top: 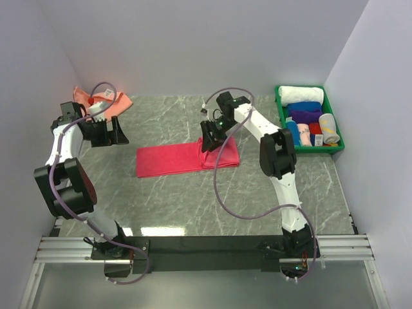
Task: Roll the towels
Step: Fold the towel
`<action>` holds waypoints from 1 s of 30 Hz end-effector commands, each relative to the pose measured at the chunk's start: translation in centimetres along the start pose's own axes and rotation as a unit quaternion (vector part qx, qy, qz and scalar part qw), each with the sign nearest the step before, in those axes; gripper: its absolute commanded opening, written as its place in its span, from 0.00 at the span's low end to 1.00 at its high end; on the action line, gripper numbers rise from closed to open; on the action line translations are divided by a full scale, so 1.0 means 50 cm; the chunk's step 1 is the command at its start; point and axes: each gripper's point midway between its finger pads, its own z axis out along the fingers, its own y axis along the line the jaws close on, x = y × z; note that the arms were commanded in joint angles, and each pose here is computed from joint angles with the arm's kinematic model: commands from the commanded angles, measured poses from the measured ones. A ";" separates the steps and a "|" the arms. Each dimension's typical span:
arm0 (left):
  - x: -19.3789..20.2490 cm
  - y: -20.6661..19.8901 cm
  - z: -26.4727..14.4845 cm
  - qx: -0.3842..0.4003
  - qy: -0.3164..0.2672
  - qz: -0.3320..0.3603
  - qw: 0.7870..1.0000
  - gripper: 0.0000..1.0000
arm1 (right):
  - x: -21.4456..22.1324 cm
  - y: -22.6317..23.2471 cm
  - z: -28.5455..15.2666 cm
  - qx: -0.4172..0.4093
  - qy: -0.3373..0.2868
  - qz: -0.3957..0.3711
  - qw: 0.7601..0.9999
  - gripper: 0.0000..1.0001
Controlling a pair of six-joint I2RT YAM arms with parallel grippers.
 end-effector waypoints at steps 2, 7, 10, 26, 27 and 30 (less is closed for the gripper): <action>-0.023 -0.045 -0.011 -0.010 -0.030 0.059 0.998 1.00 | -0.062 0.075 -0.151 -0.034 -0.101 -0.072 0.992 0.54; 0.001 -0.075 0.038 -0.020 0.000 0.081 0.996 0.99 | -0.070 -0.063 -0.185 0.056 -0.097 -0.044 0.993 0.28; 0.006 -0.090 0.061 -0.002 0.017 0.072 0.997 0.99 | -0.074 -0.098 -0.171 0.075 -0.091 -0.033 0.993 0.16; 0.033 -0.108 0.083 0.017 0.046 0.060 0.997 0.99 | -0.026 -0.069 0.057 0.085 -0.008 -0.047 0.995 0.08; 0.039 -0.111 0.085 0.013 0.050 0.062 0.997 0.99 | -0.017 -0.072 0.086 0.081 0.007 -0.043 0.996 0.07; 0.050 -0.124 0.086 0.008 0.056 0.073 0.996 0.99 | -0.041 -0.047 0.111 0.064 -0.002 -0.048 0.997 0.08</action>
